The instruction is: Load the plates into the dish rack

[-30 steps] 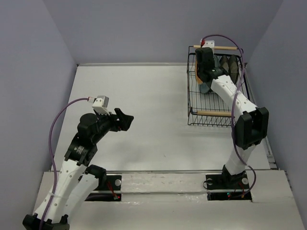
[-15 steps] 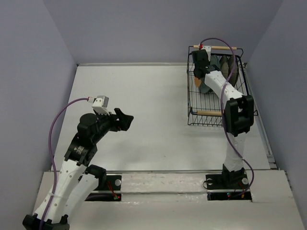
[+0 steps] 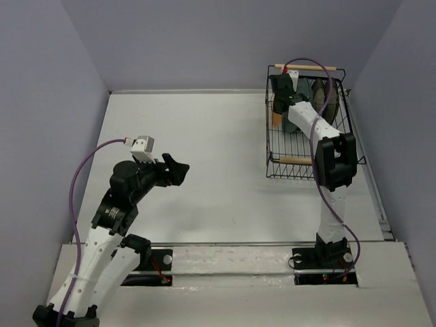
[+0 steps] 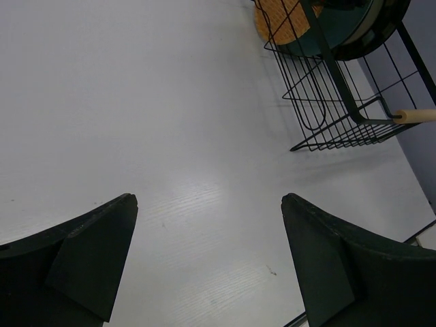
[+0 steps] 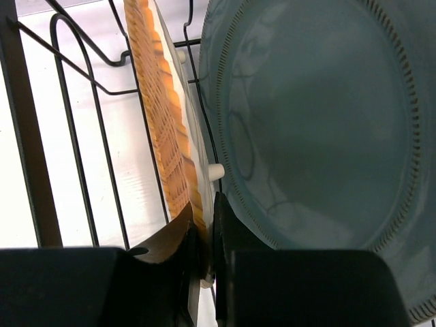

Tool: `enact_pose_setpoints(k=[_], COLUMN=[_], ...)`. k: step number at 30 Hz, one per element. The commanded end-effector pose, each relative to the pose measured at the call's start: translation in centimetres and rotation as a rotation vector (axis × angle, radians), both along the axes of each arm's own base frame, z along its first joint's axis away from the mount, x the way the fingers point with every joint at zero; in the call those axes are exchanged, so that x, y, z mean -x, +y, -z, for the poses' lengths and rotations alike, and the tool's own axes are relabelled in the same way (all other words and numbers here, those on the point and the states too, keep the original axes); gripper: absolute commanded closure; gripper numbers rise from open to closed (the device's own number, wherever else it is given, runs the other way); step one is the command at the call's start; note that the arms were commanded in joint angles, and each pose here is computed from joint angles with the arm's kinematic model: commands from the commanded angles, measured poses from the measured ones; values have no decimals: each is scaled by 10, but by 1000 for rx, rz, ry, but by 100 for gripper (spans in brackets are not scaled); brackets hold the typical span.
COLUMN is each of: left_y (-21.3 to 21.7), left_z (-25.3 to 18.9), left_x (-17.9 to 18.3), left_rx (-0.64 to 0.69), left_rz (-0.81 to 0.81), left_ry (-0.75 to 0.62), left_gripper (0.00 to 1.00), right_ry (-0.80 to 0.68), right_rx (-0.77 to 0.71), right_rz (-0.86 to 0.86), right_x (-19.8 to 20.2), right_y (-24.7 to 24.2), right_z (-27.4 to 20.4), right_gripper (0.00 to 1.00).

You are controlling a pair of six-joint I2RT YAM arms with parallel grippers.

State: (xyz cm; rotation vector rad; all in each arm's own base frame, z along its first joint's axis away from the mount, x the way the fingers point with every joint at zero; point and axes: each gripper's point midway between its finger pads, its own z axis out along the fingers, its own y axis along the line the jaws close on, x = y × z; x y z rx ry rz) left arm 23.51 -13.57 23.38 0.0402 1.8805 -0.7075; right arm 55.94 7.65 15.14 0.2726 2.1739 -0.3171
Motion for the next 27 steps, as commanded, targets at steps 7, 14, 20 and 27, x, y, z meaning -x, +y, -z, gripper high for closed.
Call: enact_pose_setpoints(k=[7,14,20,27], left_y=[0,0,3,6], left_z=[-4,-2,-1,-7], left_x=[-5,-6,-8,-8], left_rx=[-3,-4,-7,-7], left_rz=[8,7,-5,-23], left_ry=[-30,-21,-18,-42], left_gripper=[3,3,3,2], right_ry=[-71,-135,-205,-291], right_rx=[-96,-128,-208,-305], right_rz=[-17,-67,-161,-316], right_x=[0,10,28,75], right_y=[9,14,27,59], right_z=[-26,-69,-117,-176], right_gripper=[44,17,9,0])
